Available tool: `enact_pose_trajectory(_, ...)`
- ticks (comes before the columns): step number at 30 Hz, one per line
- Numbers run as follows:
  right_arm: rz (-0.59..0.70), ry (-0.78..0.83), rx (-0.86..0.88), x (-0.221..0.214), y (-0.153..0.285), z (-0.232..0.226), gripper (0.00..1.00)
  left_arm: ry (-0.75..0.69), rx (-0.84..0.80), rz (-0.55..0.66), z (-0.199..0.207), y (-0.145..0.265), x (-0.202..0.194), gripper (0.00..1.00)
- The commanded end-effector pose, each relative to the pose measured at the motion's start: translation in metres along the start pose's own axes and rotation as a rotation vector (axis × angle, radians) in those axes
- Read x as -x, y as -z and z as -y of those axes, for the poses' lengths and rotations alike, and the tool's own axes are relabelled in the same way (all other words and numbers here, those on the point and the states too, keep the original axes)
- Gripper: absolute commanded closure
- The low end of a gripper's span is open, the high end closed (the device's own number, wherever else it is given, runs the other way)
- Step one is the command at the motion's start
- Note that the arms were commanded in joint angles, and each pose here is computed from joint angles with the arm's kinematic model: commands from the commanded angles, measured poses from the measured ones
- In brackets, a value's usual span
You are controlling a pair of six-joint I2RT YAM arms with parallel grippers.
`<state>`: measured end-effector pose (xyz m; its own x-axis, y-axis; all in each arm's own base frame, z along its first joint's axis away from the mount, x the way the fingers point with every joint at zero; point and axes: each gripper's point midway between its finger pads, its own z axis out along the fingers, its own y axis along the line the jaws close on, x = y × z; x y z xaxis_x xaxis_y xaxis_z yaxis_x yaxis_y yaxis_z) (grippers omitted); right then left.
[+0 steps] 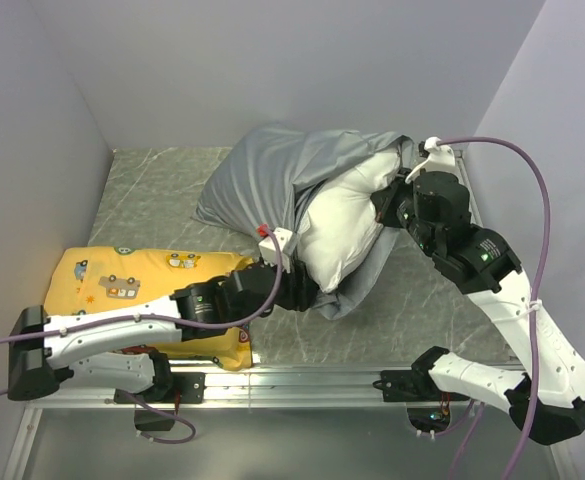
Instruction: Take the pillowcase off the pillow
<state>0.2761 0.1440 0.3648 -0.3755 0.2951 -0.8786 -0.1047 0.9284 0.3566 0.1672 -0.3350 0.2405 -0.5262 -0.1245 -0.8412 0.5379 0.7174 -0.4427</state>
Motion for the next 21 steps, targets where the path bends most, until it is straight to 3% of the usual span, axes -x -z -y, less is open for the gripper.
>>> enact_pose_trajectory(1, 0.150, -0.077, 0.109, 0.052, 0.014, -0.031, 1.00, 0.004, 0.004, -0.029, 0.005, -0.008, -0.016, 0.41)
enact_pose_trajectory(7, 0.159, -0.093, 0.182, 0.070, 0.032, -0.045, 1.00, -0.020, 0.441, -0.075, -0.079, -0.018, -0.055, 0.60)
enact_pose_trajectory(9, 0.175, -0.106, 0.196, 0.077, 0.042, -0.042, 1.00, 0.022, 0.541, -0.049, -0.103, -0.018, -0.053, 0.60)
enact_pose_trajectory(14, 0.177, -0.136, 0.259, 0.073, 0.055, -0.036, 1.00, 0.201, 0.531, 0.026, -0.151, -0.028, -0.026, 0.56)
enact_pose_trajectory(15, 0.187, -0.144, 0.278, 0.075, 0.060, -0.036, 1.00, 0.239, 0.467, 0.002, -0.146, -0.033, -0.025, 0.55)
enact_pose_trajectory(16, 0.184, -0.137, 0.330, 0.074, 0.065, -0.044, 1.00, 0.275, 0.401, 0.066, -0.138, -0.043, -0.005, 0.54)
enact_pose_trajectory(18, 0.227, -0.146, 0.390, 0.086, 0.080, -0.052, 1.00, 0.263, 0.306, 0.111, -0.125, -0.058, 0.017, 0.49)
enact_pose_trajectory(21, 0.292, -0.155, 0.466, 0.113, 0.114, -0.063, 1.00, 0.238, 0.199, 0.088, -0.088, -0.092, 0.047, 0.49)
